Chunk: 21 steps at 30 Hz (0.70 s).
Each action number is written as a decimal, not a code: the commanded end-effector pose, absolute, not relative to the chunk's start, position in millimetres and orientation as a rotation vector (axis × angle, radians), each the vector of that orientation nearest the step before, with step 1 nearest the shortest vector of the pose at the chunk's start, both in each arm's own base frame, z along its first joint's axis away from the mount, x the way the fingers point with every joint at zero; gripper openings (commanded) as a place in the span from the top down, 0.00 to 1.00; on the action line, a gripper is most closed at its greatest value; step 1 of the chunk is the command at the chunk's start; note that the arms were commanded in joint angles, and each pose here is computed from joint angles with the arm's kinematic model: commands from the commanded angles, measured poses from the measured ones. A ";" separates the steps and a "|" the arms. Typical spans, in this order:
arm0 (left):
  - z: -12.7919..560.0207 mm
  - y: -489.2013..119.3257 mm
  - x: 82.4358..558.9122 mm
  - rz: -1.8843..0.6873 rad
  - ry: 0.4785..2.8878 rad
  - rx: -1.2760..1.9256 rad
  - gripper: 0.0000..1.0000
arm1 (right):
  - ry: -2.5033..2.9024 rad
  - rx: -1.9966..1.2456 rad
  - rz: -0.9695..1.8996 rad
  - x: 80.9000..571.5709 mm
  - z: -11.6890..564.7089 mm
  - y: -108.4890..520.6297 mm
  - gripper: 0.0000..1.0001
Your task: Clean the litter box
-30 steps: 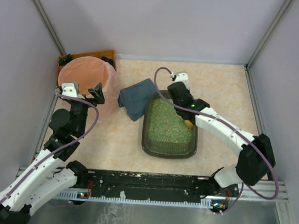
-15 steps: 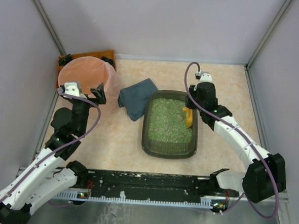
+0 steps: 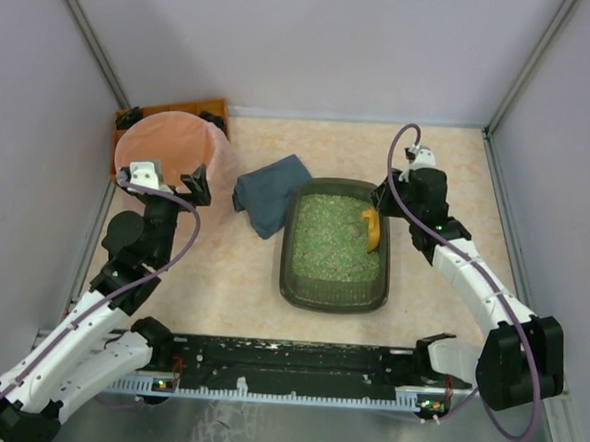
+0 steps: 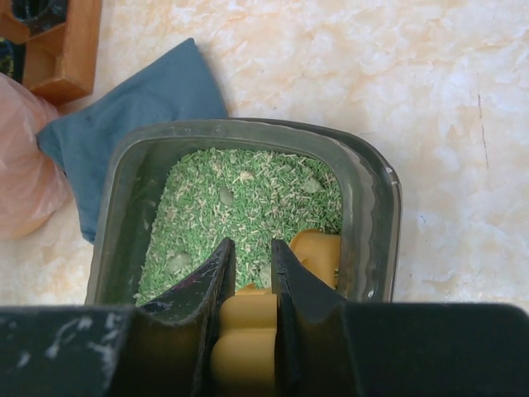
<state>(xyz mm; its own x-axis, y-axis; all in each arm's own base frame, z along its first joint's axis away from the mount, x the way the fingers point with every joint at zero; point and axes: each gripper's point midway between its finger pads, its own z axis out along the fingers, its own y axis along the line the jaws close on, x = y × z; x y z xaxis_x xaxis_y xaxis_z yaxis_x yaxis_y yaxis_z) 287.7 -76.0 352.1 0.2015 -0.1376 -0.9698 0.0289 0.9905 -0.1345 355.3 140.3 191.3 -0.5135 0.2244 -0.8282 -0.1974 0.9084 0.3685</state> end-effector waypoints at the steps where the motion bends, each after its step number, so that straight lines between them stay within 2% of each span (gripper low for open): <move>1: 357.6 -78.5 288.2 -0.128 1.342 -0.084 0.01 | 2.009 0.052 0.853 338.1 205.9 172.9 1.00; 11: 356.7 -79.4 288.9 -0.128 1.346 -0.079 0.01 | 2.013 0.099 0.906 331.1 197.2 163.2 1.00; 21: 354.0 -83.4 291.4 -0.133 1.358 -0.064 0.02 | 2.069 0.275 0.972 333.5 162.4 143.2 1.00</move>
<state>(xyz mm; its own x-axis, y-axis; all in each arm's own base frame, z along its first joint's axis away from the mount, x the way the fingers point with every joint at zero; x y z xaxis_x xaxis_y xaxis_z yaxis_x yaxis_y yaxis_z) 290.8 -80.4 348.2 0.1884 -0.1291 -0.9736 0.0406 0.9915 -0.1236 354.2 118.0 184.5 -0.4985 0.4197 -0.7586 -0.1641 0.8135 0.5579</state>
